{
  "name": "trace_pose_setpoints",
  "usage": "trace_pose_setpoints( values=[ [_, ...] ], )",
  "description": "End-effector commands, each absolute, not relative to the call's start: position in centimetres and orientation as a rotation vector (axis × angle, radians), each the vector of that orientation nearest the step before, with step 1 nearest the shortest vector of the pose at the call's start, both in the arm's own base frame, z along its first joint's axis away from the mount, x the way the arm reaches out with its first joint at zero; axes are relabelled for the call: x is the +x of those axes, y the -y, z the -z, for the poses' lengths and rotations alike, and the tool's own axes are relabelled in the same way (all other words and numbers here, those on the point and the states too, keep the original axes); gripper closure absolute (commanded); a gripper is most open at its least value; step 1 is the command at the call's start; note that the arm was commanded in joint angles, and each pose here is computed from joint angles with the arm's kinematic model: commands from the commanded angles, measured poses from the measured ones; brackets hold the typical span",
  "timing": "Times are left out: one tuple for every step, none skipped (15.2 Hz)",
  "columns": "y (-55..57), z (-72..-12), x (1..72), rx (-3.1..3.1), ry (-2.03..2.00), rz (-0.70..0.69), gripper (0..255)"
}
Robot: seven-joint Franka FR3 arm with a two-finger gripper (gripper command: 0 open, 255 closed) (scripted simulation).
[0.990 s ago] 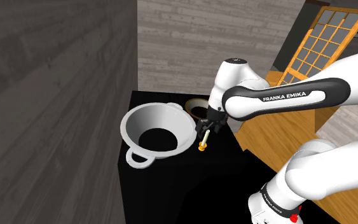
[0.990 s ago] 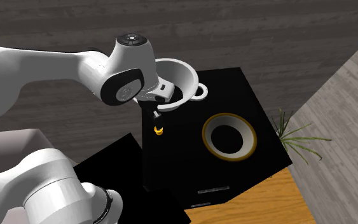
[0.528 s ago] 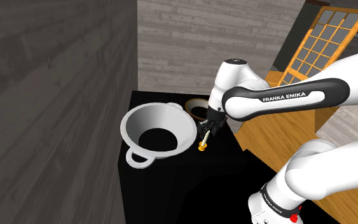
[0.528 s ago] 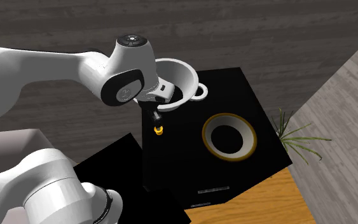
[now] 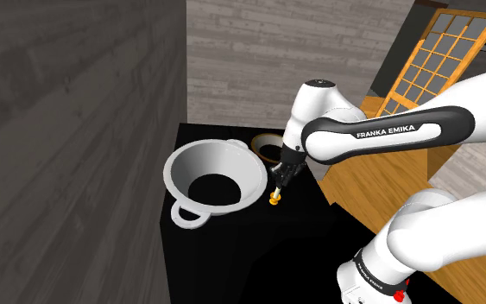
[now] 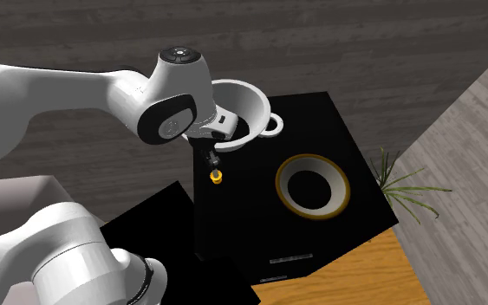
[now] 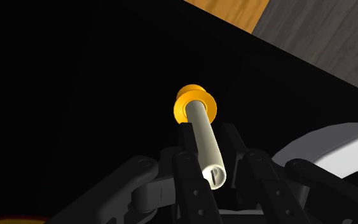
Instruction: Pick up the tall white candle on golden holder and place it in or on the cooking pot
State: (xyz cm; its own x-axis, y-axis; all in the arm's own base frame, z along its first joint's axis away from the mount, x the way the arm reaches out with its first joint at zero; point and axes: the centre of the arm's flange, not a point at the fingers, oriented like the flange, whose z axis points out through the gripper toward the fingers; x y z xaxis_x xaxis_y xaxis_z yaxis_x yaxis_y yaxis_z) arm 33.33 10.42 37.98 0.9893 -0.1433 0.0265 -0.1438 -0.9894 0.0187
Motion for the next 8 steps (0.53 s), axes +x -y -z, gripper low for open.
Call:
trace_pose_setpoints(
  values=[
    [-10.4, -38.0, 33.3, 3.113, 0.225, -0.039, 255],
    [-10.4, -38.5, 33.3, 3.113, 0.225, -0.039, 255],
    [-10.4, -39.0, 33.3, 3.113, 0.225, -0.039, 255],
    [-10.4, -39.5, 33.3, 3.113, 0.225, -0.039, 255],
    [-10.4, -40.1, 33.3, 3.113, 0.225, -0.039, 255],
    [-10.4, -40.6, 33.3, 3.113, 0.225, -0.039, 255],
    [-10.4, -41.1, 33.3, 3.113, 0.225, -0.039, 255],
    [-10.4, -41.7, 33.3, 3.113, 0.225, -0.039, 255]
  ],
)
